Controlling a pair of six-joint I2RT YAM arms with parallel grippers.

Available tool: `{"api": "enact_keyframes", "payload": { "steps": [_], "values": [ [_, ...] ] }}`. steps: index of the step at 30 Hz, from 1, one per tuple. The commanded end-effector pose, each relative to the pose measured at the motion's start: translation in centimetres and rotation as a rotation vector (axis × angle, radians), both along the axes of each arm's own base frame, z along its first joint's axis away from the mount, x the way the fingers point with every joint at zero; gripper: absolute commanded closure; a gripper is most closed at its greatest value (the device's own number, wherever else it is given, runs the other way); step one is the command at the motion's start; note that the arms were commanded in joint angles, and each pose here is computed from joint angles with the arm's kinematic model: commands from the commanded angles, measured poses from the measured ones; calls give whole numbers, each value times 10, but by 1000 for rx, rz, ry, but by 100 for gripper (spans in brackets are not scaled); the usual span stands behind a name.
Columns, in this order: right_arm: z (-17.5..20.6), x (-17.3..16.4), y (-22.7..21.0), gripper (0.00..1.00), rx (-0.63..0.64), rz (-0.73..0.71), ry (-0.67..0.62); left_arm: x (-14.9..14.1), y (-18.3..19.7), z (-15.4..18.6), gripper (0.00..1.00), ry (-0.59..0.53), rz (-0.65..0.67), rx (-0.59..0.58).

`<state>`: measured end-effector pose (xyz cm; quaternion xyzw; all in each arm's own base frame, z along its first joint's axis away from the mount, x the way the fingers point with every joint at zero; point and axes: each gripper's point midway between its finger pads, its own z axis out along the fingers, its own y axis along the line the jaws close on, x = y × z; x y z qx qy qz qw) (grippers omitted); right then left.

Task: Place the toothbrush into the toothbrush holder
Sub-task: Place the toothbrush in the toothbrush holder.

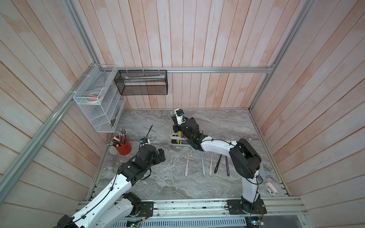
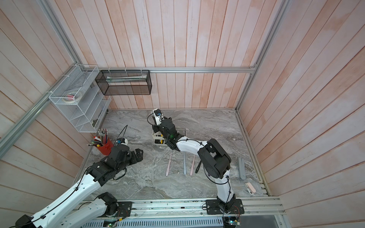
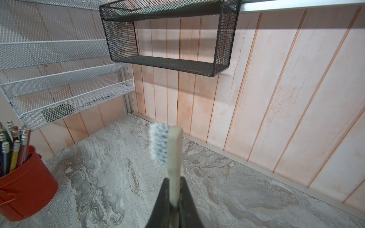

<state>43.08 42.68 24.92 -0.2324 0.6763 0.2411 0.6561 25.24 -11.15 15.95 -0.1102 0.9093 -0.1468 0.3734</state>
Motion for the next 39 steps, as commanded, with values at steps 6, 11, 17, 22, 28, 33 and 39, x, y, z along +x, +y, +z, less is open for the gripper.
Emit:
{"api": "enact_keyframes", "payload": {
  "steps": [6, 11, 17, 22, 28, 33, 39],
  "values": [
    [-8, -7, 0, 100, 77, 37, -21, 2, -2, -2, 0, -12, -22, 0],
    [-17, -10, -6, 100, 96, 29, -8, 2, -3, -3, 0, -10, -28, -2],
    [-24, -11, -8, 100, 100, 24, 1, 2, -4, -4, 0, -7, -34, -2],
    [-31, -12, -10, 100, 104, 21, 12, 3, -5, -4, 0, -8, -38, -2],
    [-35, -15, -12, 100, 98, 24, 15, 3, -6, -6, 0, -3, -41, 0],
    [-39, -17, -13, 100, 99, 27, 20, 3, -6, -6, 0, -2, -42, 2],
    [-49, -19, -13, 100, 91, 36, 32, 3, -6, -6, 0, -3, -42, 1]
  ]
}}
